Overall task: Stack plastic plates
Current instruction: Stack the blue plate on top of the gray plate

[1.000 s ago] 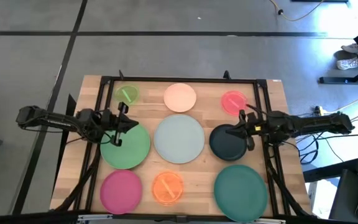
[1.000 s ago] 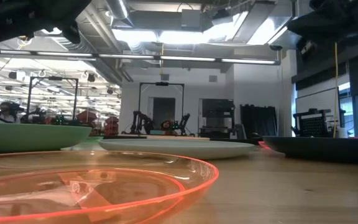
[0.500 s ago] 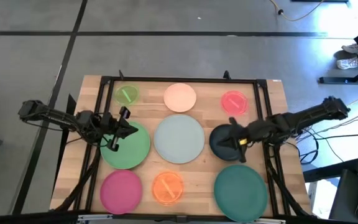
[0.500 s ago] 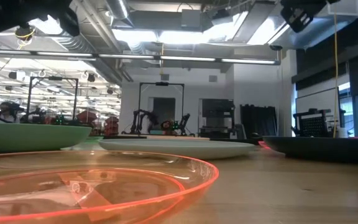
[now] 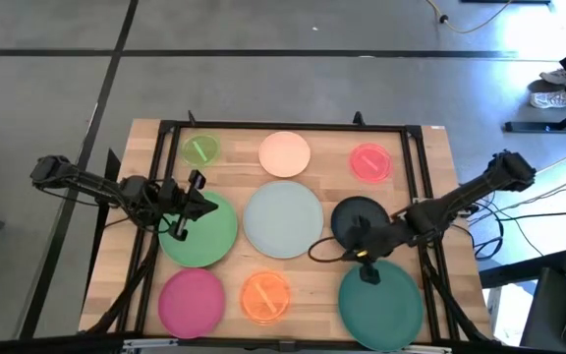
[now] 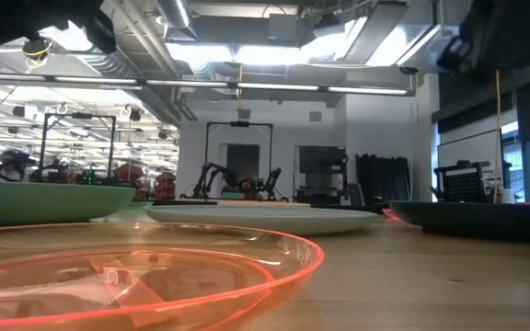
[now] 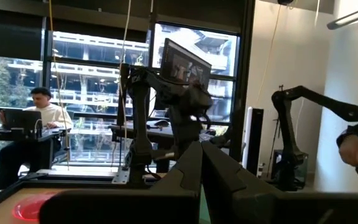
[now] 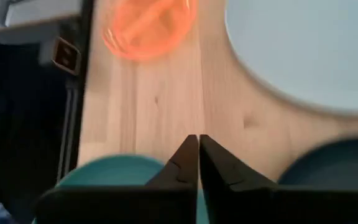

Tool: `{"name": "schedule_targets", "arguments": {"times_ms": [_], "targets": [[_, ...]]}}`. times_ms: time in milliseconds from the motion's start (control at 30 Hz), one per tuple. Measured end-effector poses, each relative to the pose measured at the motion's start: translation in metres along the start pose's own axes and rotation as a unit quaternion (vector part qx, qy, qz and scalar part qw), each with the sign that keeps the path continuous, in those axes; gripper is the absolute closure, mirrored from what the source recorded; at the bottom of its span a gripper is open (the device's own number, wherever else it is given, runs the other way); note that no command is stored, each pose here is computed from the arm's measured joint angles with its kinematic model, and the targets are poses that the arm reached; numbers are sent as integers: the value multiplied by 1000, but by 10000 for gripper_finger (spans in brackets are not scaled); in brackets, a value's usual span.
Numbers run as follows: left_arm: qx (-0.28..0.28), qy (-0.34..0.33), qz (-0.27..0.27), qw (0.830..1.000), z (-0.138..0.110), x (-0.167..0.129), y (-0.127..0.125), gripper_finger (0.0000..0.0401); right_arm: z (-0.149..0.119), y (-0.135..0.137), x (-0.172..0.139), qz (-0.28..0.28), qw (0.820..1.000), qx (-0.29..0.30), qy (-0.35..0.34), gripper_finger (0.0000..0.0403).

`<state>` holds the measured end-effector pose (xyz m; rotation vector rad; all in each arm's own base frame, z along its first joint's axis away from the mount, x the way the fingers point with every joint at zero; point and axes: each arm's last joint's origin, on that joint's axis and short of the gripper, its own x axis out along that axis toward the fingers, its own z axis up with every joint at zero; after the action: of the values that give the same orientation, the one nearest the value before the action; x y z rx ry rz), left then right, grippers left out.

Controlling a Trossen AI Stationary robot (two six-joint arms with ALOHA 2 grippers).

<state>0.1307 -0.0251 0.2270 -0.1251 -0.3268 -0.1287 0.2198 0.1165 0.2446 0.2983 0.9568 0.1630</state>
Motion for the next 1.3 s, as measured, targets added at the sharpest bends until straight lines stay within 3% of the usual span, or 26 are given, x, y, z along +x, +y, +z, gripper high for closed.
{"name": "schedule_targets", "arguments": {"times_ms": [300, 467, 1000, 1300], "targets": [[3, -3, 20, 1000, 1, 0, 1, 400, -16, -8, 21, -41, 993, -3, 111, 255], [12, -4, 26, 1000, 1, 0, 1, 400, -21, -11, 33, -61, 987, -15, 145, 222], [15, -4, 41, 999, 1, 0, 2, 400, -33, -13, 68, -37, 969, -87, 229, 248], [15, -4, 41, 999, 1, 0, 2, 400, -36, -15, 77, -21, 961, -107, 253, 298]]}}
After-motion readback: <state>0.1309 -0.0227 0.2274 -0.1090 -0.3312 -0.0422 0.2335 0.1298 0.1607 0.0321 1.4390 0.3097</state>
